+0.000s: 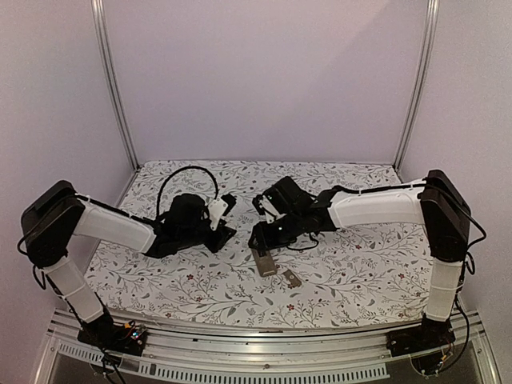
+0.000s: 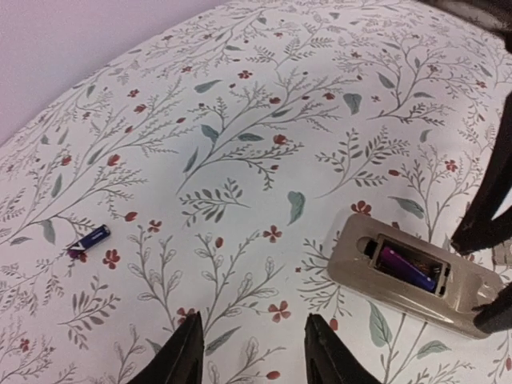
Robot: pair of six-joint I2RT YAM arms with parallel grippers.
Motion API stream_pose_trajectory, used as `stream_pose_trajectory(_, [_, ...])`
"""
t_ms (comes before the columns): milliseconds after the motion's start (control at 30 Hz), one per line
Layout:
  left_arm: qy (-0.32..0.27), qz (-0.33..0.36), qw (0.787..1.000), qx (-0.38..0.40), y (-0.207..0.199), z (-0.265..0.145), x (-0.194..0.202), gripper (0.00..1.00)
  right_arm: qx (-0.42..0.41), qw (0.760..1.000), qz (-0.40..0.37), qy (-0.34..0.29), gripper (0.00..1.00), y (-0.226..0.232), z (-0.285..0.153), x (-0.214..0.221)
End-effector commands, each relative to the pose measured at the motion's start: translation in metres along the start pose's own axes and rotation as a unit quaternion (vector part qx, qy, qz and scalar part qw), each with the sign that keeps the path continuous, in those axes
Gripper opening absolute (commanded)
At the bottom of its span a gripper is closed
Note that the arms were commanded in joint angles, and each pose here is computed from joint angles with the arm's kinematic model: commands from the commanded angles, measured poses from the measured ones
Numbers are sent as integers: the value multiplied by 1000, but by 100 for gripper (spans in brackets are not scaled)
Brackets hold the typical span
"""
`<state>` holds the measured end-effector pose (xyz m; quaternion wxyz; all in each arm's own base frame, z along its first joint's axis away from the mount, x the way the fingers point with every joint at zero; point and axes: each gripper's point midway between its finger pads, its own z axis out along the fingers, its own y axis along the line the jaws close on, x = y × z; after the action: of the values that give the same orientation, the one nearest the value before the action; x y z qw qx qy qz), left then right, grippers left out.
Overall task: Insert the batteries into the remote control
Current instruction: Press the battery in the battery compartment.
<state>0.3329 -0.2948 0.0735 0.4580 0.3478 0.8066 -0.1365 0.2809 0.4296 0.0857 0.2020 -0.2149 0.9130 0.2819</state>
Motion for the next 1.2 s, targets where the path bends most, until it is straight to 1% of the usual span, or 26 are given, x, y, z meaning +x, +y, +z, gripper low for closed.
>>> stream_pose_trajectory(0, [-2,-41,990,-131,50,-24,-16,45,103,994,35,-27,48,-24,0,-5])
stream_pose_trajectory(100, [-27,-63,980,-186,70,-46,-26,49,121,992,24,-26,54,-20,8,-8])
stream_pose_trajectory(233, [-41,-71,973,-216,80,-61,-29,52,139,990,11,-12,55,-15,21,-4])
stream_pose_trajectory(400, [-51,-77,975,-202,75,-60,-32,52,177,984,10,-6,55,-26,28,0])
stream_pose_trajectory(667, [-66,-72,977,-187,67,-64,-36,52,175,984,-7,15,54,-15,46,6])
stream_pose_trajectory(733, [-69,-72,978,-186,66,-64,-38,52,187,982,-10,26,53,-21,50,12])
stream_pose_trajectory(900, [-75,-69,978,-184,65,-67,-40,52,218,975,-15,27,54,-31,46,16])
stream_pose_trajectory(1167, [-78,-64,978,-180,62,-67,-39,52,209,977,-20,43,51,-27,55,25])
